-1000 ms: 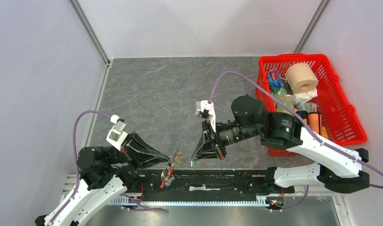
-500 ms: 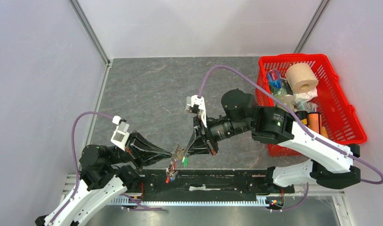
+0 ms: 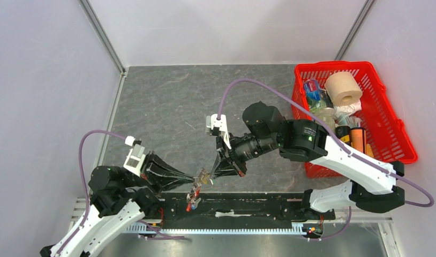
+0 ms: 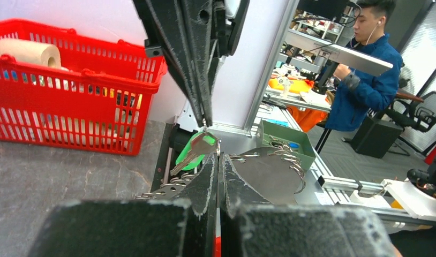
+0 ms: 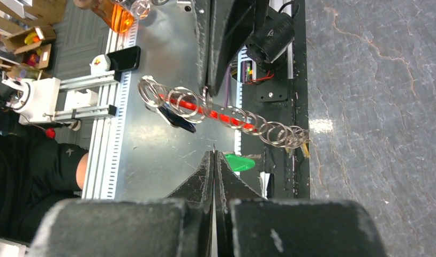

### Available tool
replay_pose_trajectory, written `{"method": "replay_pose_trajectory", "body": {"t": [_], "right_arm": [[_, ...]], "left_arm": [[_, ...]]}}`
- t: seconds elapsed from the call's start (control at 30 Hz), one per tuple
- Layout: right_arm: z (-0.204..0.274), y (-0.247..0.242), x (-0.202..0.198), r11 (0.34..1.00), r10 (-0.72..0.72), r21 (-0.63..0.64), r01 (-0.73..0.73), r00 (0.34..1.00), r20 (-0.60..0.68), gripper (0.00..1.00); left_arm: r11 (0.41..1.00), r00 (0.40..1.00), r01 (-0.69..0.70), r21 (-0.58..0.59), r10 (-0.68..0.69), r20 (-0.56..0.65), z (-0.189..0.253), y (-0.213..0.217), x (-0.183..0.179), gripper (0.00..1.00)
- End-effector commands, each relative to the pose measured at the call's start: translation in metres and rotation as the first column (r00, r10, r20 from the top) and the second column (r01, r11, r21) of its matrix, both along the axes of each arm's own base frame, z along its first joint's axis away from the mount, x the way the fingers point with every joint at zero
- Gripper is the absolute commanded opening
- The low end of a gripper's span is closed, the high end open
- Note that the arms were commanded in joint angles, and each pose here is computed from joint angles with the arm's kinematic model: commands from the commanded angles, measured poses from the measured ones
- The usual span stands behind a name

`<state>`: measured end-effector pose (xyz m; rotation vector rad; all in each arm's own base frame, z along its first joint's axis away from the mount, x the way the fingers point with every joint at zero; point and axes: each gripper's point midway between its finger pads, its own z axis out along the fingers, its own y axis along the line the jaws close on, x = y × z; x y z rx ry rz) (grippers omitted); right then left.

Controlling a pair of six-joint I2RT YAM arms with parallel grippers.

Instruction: Put the keys on the keyring

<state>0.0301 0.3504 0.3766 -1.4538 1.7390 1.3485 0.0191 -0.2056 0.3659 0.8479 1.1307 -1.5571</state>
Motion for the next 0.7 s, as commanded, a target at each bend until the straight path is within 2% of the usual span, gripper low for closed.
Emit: {"method": "replay_pose_trajectory", "body": {"t": [0.0,0.13,0.37,0.67], "right_arm": [[0.013,-0.002,0.001,0.999,0.032,0.041,-0.035,0.996,0.083,0.00],[0.009,-0.002,0.000,0.998,0.056,0.023,-0.058,0.994,0.094,0.00],[0.005,-0.007,0.005,0.999,0.033,0.011,-0.034,0.990,0.134,0.00],[-0.013,-0.009,0.018,0.999,-0.021,-0.040,0.028,0.987,0.158,0.00]], "left_arm": [[0.996,0.982,0.029,-0.080,-0.014,0.190,0.025,0.012,-0.018,0.02],[0.995,0.967,0.018,-0.099,0.008,0.253,0.022,0.013,-0.019,0.02],[0.980,0.926,-0.075,-0.186,0.137,0.351,0.016,0.020,-0.008,0.02],[0.960,0.847,-0.162,-0.229,0.255,0.466,0.008,0.021,0.007,0.02]]}}
